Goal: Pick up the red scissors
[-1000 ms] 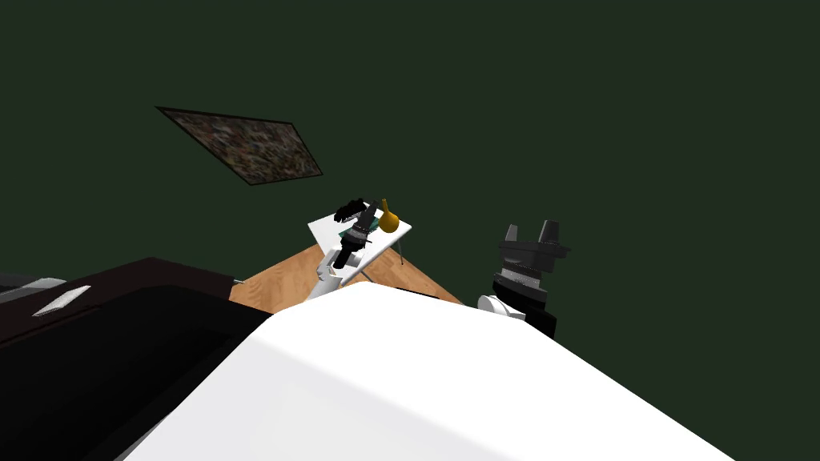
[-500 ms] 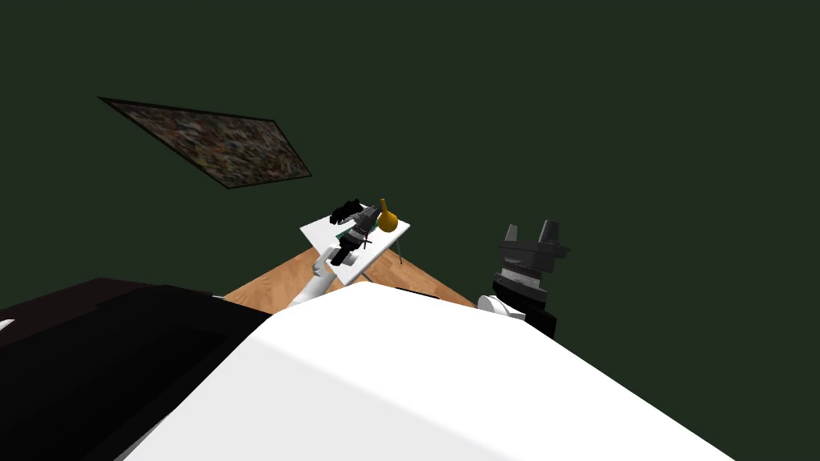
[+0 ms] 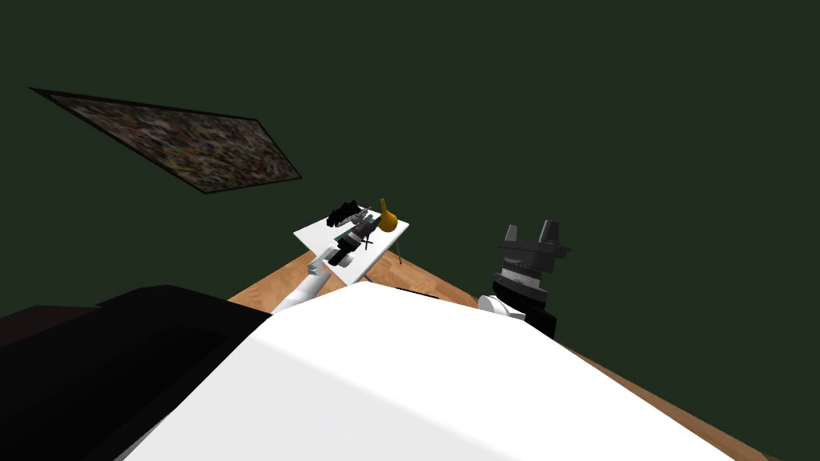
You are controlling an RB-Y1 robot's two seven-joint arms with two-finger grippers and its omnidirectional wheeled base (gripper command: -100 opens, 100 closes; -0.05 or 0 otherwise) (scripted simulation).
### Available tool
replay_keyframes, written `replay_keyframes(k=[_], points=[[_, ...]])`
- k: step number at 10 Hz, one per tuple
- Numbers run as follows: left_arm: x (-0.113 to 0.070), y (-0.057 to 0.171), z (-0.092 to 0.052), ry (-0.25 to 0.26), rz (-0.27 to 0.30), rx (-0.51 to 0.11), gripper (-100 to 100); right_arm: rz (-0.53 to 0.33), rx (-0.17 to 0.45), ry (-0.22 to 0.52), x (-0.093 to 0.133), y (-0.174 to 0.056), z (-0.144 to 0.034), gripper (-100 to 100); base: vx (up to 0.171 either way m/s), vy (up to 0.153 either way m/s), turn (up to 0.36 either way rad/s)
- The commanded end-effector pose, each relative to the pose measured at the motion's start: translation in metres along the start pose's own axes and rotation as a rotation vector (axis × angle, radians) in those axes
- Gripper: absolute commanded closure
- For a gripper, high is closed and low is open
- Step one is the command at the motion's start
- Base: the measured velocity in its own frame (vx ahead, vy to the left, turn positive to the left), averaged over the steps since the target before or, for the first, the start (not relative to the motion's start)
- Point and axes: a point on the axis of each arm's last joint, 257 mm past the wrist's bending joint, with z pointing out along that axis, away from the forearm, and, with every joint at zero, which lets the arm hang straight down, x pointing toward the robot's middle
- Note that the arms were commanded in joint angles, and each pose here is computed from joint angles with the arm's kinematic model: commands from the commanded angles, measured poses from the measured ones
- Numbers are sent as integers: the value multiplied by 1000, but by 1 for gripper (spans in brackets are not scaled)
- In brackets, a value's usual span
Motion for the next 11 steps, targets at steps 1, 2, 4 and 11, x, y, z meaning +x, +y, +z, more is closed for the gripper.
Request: replay_keyframes(k=[1, 2, 4, 11], points=[[16, 18, -9, 58, 46, -29, -100, 0, 0, 0, 0, 0, 0, 0, -38, 72, -108], [26, 29, -16, 95, 72, -48, -100, 0, 0, 0, 0, 0, 0, 0, -44, 77, -153], [57, 59, -44, 207, 140, -104, -100, 0, 0, 0, 0, 0, 0, 0, -25, 97, -149], [105, 96, -102, 390, 219, -181, -100, 0, 0, 0, 0, 0, 0, 0, -26, 34, -58]])
